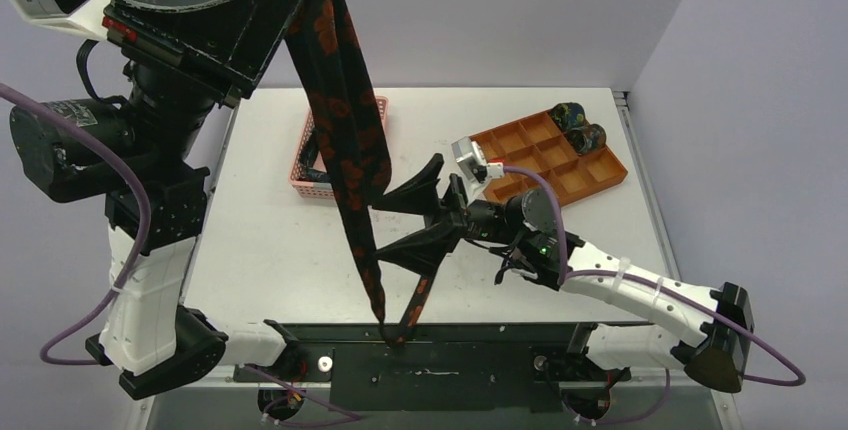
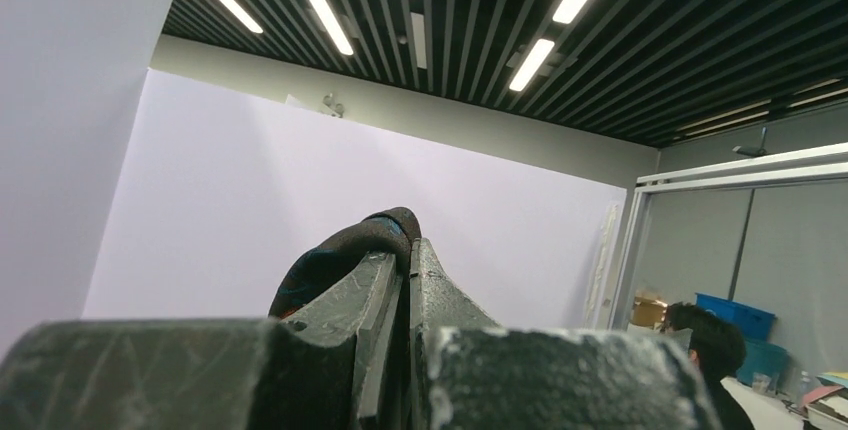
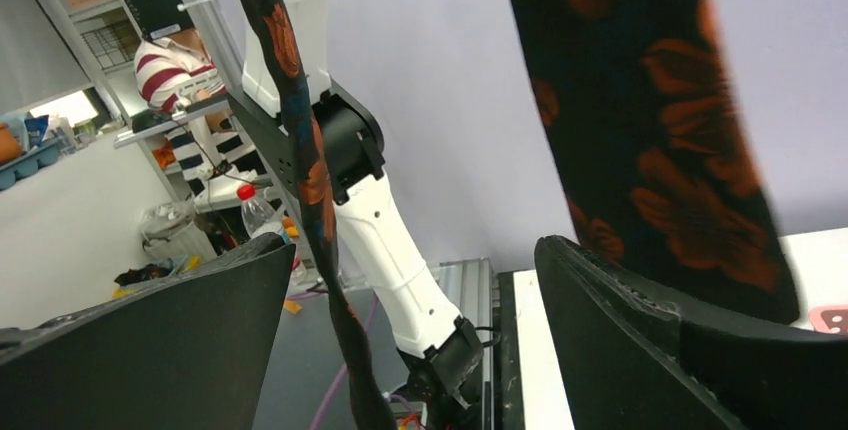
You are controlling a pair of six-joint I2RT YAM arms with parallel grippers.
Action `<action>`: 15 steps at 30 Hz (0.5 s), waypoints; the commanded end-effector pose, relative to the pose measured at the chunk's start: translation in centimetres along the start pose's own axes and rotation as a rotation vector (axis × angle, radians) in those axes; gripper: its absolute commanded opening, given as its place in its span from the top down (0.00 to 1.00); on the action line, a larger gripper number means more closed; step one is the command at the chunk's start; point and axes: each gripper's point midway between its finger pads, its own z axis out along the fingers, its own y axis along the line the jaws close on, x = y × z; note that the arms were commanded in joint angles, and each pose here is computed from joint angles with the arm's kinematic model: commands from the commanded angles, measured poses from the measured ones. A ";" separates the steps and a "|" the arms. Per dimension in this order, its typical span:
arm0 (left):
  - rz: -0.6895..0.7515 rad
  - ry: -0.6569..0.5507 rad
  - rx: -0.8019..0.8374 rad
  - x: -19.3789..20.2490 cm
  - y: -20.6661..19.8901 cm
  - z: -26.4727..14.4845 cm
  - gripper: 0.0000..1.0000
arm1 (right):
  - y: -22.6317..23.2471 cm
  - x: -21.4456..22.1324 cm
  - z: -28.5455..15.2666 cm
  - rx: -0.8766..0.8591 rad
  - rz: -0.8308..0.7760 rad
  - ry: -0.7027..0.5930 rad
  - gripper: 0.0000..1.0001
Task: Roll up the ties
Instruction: Flatten out the tie at the center of the board.
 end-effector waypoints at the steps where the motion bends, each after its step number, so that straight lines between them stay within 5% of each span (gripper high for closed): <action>1: 0.070 -0.008 -0.024 -0.4 -0.2 -0.9 1.00 | 0.4 -0.1 1.4 -0.029 -0.050 -0.005 0.07; 4: 0.123 0.015 -0.077 0.4 1.1 -2.0 1.00 | -1.9 0.8 0.8 0.093 -0.071 -0.001 0.54; 9: 0.257 0.094 -0.266 2.7 5.1 -6.2 1.00 | -7.3 -0.9 -3.6 0.485 -0.208 -0.027 0.93; 14: 0.391 0.160 -0.422 6.2 10.0 -12.4 1.00 | -7.7 -1.6 -7.3 0.590 -0.288 -0.015 0.94; 15: 0.399 0.192 -0.441 7.4 10.8 -13.7 1.00 | -7.5 -1.4 -7.5 0.586 -0.287 -0.003 0.85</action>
